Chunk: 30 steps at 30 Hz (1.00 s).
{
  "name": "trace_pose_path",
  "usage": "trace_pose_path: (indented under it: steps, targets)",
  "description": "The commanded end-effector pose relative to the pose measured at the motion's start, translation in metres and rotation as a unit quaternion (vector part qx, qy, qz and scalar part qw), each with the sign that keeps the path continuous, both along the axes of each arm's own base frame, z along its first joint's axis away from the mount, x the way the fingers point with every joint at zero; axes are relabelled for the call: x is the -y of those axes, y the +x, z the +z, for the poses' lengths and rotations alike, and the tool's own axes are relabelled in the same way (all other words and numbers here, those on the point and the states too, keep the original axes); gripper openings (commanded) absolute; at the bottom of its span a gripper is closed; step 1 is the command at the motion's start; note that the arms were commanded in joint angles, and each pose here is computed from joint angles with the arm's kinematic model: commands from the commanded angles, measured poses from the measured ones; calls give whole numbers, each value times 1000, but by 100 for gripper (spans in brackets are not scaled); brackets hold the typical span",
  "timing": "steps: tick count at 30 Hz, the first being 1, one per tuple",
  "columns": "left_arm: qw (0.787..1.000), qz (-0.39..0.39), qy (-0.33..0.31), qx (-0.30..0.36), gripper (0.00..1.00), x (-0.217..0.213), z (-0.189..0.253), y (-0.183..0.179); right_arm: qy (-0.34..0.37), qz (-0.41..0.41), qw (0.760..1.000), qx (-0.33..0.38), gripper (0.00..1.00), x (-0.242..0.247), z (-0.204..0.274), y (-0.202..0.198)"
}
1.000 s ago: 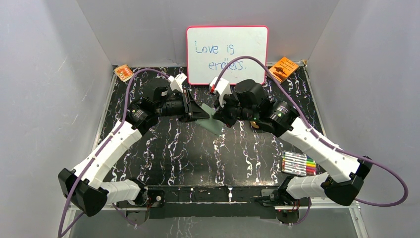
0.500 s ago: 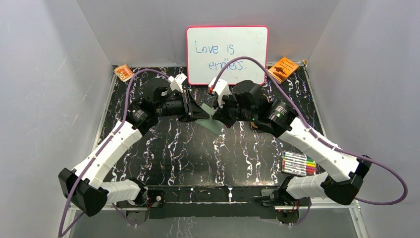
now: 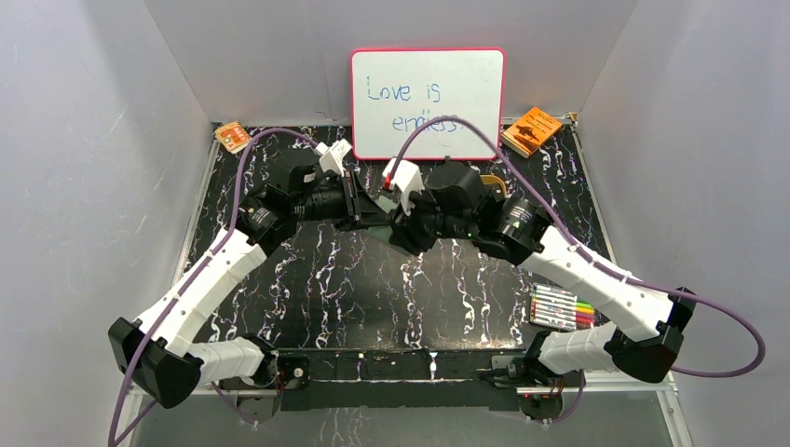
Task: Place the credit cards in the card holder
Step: Close the card holder, then place the card holder at the center of the board.
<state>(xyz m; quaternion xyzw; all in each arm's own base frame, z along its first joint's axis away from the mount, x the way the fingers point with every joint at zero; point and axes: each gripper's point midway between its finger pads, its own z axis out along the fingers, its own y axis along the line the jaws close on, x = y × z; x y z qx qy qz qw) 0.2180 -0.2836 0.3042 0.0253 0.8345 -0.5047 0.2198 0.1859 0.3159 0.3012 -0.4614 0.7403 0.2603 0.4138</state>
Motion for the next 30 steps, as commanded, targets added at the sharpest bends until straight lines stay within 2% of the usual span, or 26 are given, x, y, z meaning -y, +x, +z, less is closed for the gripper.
trace_pose_path:
  steps: [1, 6, 7, 8, 9, 14, 18, 25, 28, 30]
  targets:
    - [995, -38, -39, 82, 0, 2, 42, -23, 1, 28, 999, -42, 55, 3, -5, -33]
    - [998, 7, 11, 54, 0, -8, 1, -10, 2, -6, 999, -33, 72, 34, 14, -39]
    - [998, 15, 21, 50, 0, -11, -8, -8, 9, -14, 1000, -27, 85, 40, 19, -39]
    - [998, 21, 32, 44, 0, -13, -20, -6, 12, -39, 999, -10, 91, 48, 23, -33]
    - [998, 28, 43, 33, 0, -14, -34, -5, 16, -59, 998, 2, 94, 54, 25, -28]
    - [996, 31, 76, -16, 0, -16, -102, -5, 62, -129, 989, 28, 95, 57, 22, -7]
    - [995, 22, 92, -29, 0, -13, -147, -3, 116, -156, 981, 22, 95, 46, 16, 2]
    - [990, 41, 122, -52, 0, -17, -204, 4, 131, -202, 971, -9, 96, 37, -10, 13]
    - [981, 64, 172, -66, 0, -31, -228, 7, 129, -221, 967, -9, 97, 43, -15, 16]
    - [973, 74, 205, -78, 11, -41, -242, 6, 127, -231, 965, -5, 97, 48, -16, 17]
